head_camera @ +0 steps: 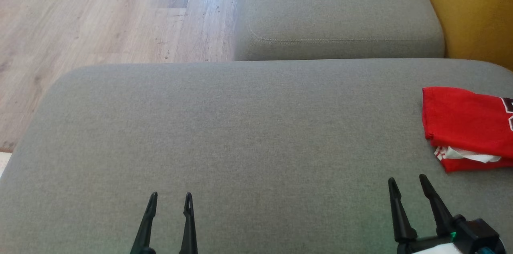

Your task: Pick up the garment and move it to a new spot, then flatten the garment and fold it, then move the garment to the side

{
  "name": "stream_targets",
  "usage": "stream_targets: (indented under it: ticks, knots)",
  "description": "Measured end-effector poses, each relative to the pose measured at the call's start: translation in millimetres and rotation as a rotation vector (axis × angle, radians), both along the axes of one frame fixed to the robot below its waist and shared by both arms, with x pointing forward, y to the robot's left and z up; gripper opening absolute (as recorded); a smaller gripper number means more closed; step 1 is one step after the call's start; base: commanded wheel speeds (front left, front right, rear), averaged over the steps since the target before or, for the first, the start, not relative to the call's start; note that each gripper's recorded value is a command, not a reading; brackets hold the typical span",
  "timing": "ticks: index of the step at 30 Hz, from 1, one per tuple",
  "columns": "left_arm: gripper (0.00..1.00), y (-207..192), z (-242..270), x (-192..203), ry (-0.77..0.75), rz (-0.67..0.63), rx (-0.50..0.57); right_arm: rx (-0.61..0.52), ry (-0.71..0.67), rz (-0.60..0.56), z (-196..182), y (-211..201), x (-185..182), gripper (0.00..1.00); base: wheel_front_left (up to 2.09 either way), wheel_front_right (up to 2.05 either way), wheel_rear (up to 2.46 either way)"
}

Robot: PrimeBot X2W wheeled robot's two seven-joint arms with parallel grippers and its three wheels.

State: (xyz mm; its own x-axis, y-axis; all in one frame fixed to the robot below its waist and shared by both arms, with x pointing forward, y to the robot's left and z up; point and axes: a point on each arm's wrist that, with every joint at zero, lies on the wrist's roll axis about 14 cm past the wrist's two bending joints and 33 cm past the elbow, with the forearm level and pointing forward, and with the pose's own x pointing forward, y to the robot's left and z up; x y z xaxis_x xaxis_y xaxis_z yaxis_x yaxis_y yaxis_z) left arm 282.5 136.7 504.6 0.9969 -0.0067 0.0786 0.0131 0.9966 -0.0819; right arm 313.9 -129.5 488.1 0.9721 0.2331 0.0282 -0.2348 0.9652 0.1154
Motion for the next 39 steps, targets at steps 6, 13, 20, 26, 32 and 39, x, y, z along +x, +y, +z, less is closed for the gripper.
stream_targets:
  ticks: [6, 13, 20, 26, 32, 39]
  knots:
    - [0.00, -3, -18, -4, 0.056, -0.014, 0.014, -0.005, 0.057, 0.003, -18, 1, -7, 0.00, 0.00, 0.00, 0.00]
    - [0.00, -2, -36, -9, 0.128, -0.004, -0.047, 0.047, 0.130, -0.018, -35, -3, -14, 0.00, 0.00, 0.00, 0.00]
    - [0.00, 1, -44, -7, 0.168, -0.002, -0.129, 0.123, 0.162, -0.048, -38, -8, -13, 0.00, 0.00, 0.00, 0.00]
    - [0.00, 6, -47, -2, 0.190, 0.010, -0.198, 0.190, 0.177, -0.075, -38, -13, -9, 0.00, 0.00, 0.00, 0.00]
    - [0.00, 7, -48, 4, 0.203, 0.011, -0.269, 0.257, 0.186, -0.101, -36, -18, -3, 0.00, 0.00, 0.00, 0.00]
    - [0.00, 13, -53, 7, 0.230, 0.028, -0.351, 0.335, 0.213, -0.129, -39, -23, -2, 0.00, 0.00, 0.00, 0.00]
